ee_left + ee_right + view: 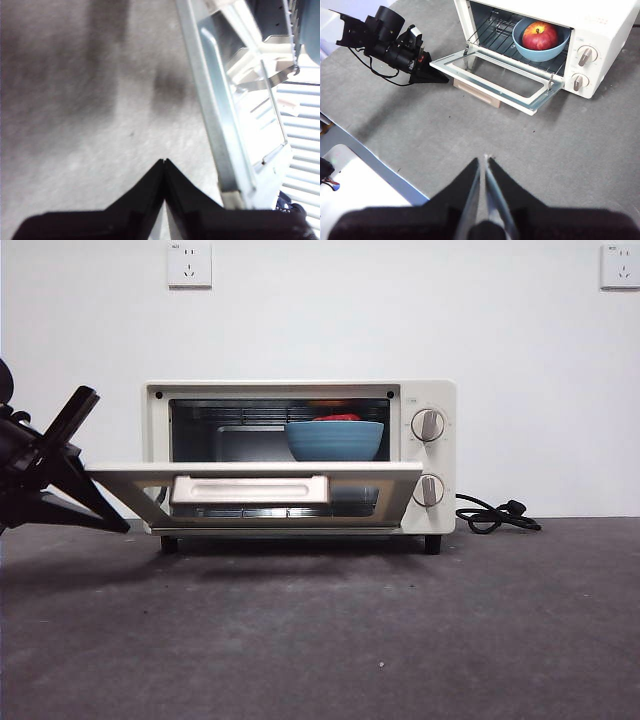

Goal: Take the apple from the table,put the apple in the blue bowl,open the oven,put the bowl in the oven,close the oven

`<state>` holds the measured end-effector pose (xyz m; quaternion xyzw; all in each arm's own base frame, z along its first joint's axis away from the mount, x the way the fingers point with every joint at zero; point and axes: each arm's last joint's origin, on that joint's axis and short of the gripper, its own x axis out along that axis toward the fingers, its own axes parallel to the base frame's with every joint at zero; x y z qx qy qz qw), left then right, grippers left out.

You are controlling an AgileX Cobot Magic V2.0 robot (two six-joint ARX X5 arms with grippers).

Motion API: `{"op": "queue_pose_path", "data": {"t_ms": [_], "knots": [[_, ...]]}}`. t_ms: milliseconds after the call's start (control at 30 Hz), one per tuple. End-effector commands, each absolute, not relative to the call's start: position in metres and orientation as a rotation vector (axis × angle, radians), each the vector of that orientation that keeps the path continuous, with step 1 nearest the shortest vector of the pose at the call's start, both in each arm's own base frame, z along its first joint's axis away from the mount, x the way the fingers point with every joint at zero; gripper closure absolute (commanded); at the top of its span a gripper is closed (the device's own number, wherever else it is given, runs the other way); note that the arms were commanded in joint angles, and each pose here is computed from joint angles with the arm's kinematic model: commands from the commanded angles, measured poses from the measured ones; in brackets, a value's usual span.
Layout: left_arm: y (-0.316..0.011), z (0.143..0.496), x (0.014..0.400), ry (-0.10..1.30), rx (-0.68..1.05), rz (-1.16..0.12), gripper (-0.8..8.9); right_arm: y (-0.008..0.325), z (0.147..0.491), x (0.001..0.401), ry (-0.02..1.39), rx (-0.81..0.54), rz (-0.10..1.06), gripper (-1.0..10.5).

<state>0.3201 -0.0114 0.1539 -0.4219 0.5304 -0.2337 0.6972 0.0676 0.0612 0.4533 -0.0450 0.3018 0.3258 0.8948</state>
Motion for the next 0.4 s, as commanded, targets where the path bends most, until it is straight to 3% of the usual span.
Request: {"op": "queue_pose_path", "data": {"t_ms": [33,400], "knots": [[-0.015,0.164,0.330,1.152,-0.944,-0.561,8.21,0.062,0.452,0.069,0.632,-0.075,0.673,9.2],[-0.014,0.205,0.356,1.027,-0.897,-0.609,8.21,0.063,0.453,0.069,0.623,-0.065,0.673,9.2]]}}
